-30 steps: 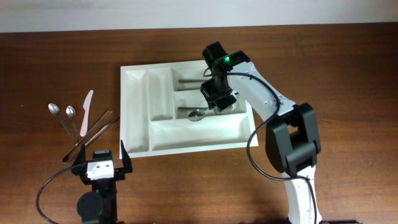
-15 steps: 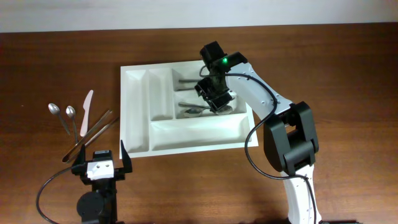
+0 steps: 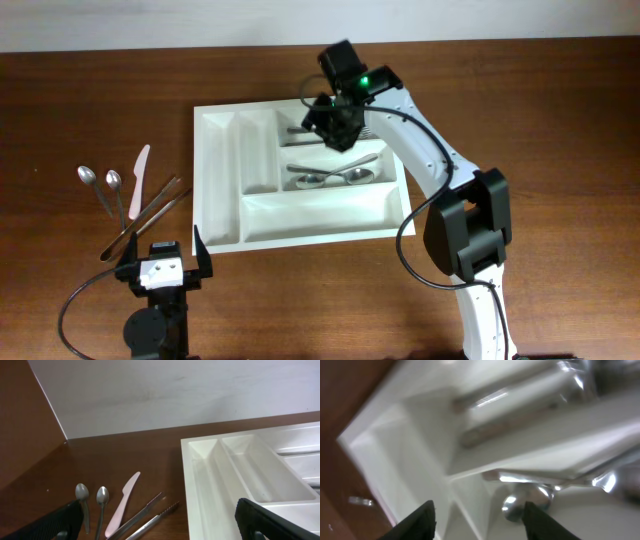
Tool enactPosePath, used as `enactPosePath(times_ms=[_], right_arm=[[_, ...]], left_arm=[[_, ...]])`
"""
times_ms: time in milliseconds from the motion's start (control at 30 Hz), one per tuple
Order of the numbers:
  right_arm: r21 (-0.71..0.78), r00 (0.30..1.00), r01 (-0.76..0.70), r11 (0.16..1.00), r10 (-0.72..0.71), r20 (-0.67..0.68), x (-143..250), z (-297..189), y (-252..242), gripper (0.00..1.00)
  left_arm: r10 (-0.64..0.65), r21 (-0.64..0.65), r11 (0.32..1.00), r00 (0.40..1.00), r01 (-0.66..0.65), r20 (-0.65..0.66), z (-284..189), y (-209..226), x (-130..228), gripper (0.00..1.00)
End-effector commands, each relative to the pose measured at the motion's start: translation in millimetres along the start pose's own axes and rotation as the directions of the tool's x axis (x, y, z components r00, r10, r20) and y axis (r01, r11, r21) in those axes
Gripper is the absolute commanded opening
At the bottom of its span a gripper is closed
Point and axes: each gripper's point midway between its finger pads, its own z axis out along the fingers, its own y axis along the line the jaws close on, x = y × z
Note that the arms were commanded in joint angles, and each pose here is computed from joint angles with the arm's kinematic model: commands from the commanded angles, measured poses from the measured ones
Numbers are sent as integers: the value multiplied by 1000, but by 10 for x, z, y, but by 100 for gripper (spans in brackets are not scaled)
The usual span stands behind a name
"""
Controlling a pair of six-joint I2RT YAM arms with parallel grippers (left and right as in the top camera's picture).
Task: Pack container
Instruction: 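Lower the spoon into the middle compartment beside the other spoon and open, then raise the right gripper and retract it to the upper right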
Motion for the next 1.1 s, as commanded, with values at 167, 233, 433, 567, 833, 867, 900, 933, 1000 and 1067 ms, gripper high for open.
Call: enactPosePath(times_ms=[167, 233, 433, 567, 833, 867, 900, 933, 1000, 1067], right_arm=[[303, 891, 228, 925, -323, 318, -791, -889, -191, 71], [384, 869, 193, 903, -339, 360, -1005, -1108, -402, 72], [572, 883, 131, 810, -357, 303, -1417, -1488, -1305, 79], [603, 897, 92, 792, -329, 296, -1654, -1684, -1765, 81], [485, 902, 225, 845, -369, 224, -1923, -1712, -2149, 85], [466, 891, 283, 838, -409, 194, -1925, -1668, -2145, 88], [452, 882, 330, 829, -442, 167, -1925, -1620, -2151, 89], [439, 879, 347, 829, -450, 155, -1931, -1580, -2171, 91], [416, 888, 343, 842, -435, 148, -1950, -1500, -2225, 95], [383, 902, 330, 863, -407, 141, -1947, -1396, -2248, 99]], left_arm=[[12, -4, 1000, 1000, -12, 0, -1, 5, 7, 99], [12, -4, 1000, 1000, -12, 0, -1, 5, 7, 99], [12, -4, 1000, 1000, -12, 0, -1, 5, 7, 99], [12, -4, 1000, 1000, -12, 0, -1, 5, 7, 99], [12, -4, 1000, 1000, -12, 0, -1, 5, 7, 99], [12, -4, 1000, 1000, -12, 0, -1, 5, 7, 99], [12, -4, 1000, 1000, -12, 0, -1, 5, 7, 99], [12, -4, 1000, 1000, -12, 0, -1, 5, 7, 99], [12, -4, 1000, 1000, -12, 0, -1, 5, 7, 99], [12, -4, 1000, 1000, -12, 0, -1, 5, 7, 99]])
